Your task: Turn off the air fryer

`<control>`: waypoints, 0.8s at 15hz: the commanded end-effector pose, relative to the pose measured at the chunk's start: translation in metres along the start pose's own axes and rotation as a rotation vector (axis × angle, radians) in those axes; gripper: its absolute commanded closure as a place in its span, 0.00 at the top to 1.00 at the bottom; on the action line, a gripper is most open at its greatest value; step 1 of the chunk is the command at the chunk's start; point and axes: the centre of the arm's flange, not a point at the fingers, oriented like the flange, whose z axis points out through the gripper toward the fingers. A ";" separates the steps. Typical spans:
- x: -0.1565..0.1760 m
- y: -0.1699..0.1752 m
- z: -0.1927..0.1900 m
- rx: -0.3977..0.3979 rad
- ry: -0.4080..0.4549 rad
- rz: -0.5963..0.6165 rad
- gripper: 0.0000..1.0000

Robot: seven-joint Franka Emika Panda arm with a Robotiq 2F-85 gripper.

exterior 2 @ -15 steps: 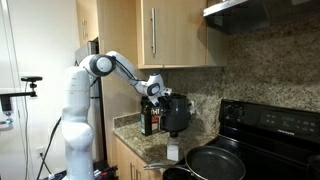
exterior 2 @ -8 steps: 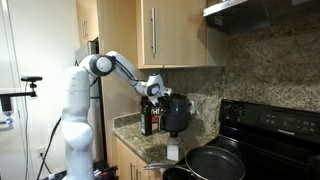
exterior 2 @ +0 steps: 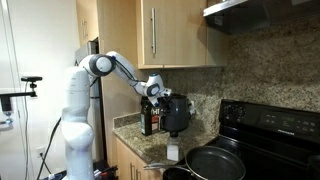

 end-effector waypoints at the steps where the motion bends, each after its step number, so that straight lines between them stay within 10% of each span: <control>1: 0.000 -0.002 -0.001 -0.013 -0.010 0.033 1.00; 12: -0.004 0.001 0.001 -0.014 -0.060 0.033 1.00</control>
